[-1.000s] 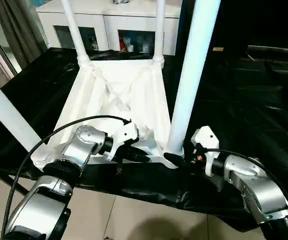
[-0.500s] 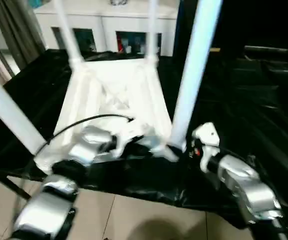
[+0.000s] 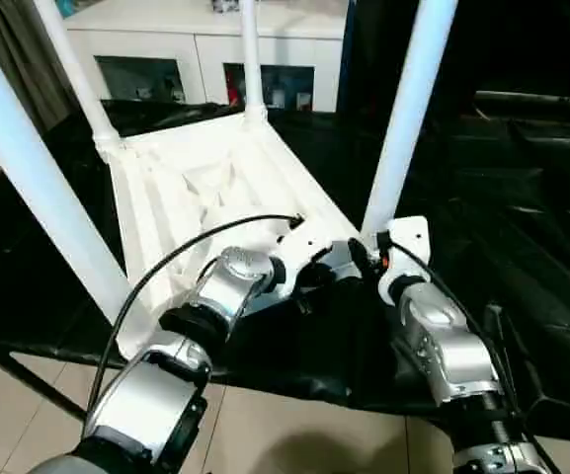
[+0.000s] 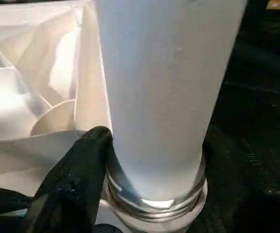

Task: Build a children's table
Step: Rotate leg to tighten

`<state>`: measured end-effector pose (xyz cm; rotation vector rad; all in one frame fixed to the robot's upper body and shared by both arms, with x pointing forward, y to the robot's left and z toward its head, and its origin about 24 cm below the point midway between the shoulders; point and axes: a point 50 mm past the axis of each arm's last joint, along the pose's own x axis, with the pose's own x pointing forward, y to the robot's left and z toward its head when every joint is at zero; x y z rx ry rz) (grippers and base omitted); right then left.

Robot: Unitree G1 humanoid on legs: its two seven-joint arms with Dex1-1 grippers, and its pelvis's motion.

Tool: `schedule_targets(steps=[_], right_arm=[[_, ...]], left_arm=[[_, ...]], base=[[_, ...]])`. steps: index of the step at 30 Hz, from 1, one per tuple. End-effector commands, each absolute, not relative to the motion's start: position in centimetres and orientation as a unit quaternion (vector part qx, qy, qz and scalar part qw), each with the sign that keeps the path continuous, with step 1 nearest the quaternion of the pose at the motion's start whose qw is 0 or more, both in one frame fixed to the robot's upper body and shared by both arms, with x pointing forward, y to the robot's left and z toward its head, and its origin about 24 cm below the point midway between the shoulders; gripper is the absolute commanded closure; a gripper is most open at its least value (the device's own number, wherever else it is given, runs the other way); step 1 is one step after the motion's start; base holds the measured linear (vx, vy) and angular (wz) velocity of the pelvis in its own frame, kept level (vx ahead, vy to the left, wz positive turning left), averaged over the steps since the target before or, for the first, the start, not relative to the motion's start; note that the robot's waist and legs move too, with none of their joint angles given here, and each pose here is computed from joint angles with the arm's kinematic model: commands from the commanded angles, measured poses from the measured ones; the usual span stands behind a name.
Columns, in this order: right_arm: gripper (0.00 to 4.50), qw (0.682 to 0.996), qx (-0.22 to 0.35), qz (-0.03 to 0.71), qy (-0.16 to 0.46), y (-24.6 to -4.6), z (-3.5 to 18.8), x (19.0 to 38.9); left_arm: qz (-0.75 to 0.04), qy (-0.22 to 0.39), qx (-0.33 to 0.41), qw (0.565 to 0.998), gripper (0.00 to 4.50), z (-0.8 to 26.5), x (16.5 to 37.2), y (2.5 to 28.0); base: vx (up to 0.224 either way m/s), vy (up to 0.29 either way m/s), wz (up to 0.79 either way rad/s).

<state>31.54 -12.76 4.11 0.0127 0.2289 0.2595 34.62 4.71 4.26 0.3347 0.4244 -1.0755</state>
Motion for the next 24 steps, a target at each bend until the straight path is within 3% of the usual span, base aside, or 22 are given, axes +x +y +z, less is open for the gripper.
schedule_targets(steps=[1,5,11,18,24], right_arm=[[1.13,0.960,0.040,0.241,0.138,-9.6,3.4,30.2],[0.73,0.938,0.000,0.318,0.140,-11.3,4.1,29.1],[0.73,0.887,-0.062,0.427,0.165,-14.1,4.7,26.7],[0.73,0.857,-0.069,0.475,0.189,-14.8,4.8,25.5],[0.73,0.852,-0.054,0.485,0.189,-14.6,4.8,25.5]], left_arm=[[-0.517,0.145,0.134,0.833,4.50,5.8,35.0,3.9],[-0.566,0.128,0.138,0.803,4.50,5.8,34.5,5.5],[-0.643,0.147,0.128,0.740,4.50,5.4,33.0,8.8],[-0.675,0.179,0.128,0.704,4.50,4.7,32.0,10.7],[-0.683,0.188,0.130,0.693,4.50,4.5,31.6,11.2]], base=[[0.000,0.000,0.00],[0.000,0.000,0.00],[0.000,0.000,0.00],[0.000,0.000,0.00],[0.000,0.000,0.00]])
